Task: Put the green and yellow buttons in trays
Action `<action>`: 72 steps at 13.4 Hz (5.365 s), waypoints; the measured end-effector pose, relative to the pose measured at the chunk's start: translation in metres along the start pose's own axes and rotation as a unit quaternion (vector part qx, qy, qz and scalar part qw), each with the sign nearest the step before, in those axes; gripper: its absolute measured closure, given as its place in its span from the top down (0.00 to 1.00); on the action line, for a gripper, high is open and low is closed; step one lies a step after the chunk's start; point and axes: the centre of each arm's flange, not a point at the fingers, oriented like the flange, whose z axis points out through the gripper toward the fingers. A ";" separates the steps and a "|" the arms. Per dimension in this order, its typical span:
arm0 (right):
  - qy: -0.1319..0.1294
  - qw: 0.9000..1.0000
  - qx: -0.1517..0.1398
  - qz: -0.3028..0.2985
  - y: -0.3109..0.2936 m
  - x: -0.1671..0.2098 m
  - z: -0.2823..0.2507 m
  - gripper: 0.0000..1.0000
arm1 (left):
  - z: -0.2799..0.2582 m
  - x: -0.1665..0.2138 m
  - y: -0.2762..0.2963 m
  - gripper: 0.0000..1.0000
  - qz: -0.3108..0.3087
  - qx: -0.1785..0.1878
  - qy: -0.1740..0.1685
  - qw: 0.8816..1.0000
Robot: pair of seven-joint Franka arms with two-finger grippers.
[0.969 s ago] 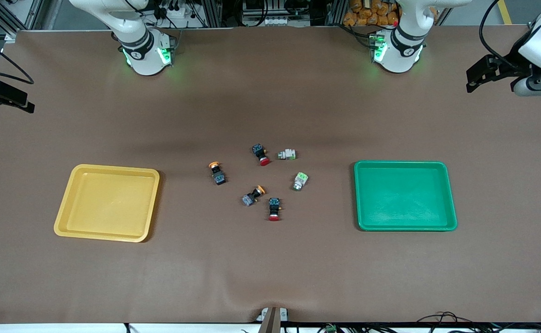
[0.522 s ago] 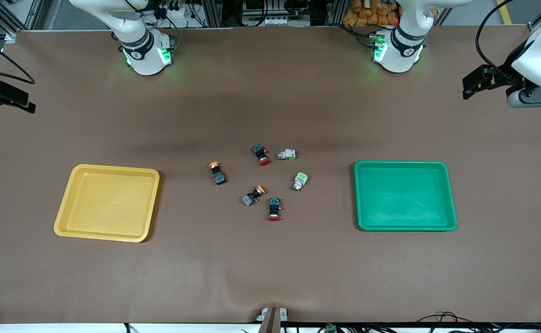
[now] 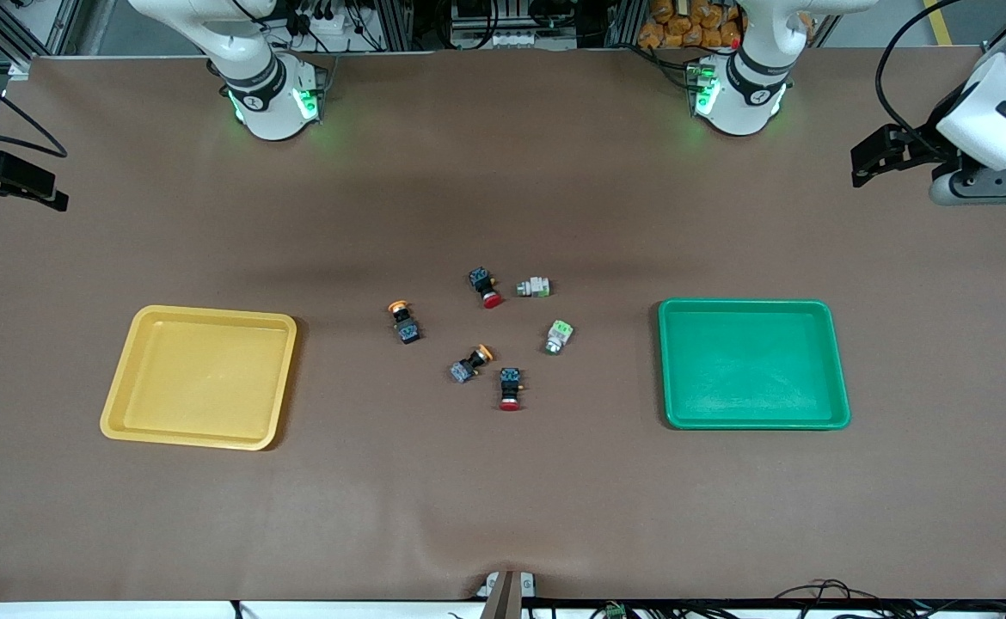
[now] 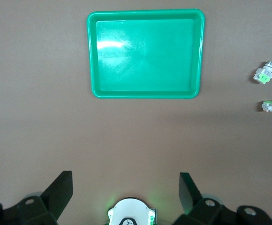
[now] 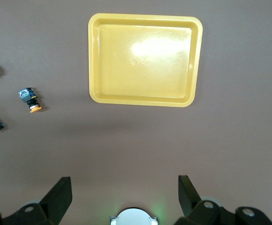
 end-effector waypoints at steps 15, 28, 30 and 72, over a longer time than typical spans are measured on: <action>0.002 1.000 -0.001 -0.004 -0.003 0.001 0.000 1.00 | 0.184 0.090 0.196 1.00 -0.107 -0.005 -0.034 0.994; -0.039 0.999 -0.002 -0.002 -0.043 0.062 0.069 1.00 | 0.329 0.103 0.291 1.00 -0.302 -0.034 -0.027 0.952; -0.038 0.999 -0.003 0.020 -0.044 0.064 0.068 1.00 | 0.345 0.099 0.307 1.00 -0.350 -0.041 -0.025 0.935; -0.062 0.979 -0.026 -0.190 -0.363 0.065 0.464 1.00 | 0.436 0.093 0.348 0.67 -0.463 -0.110 -0.007 0.879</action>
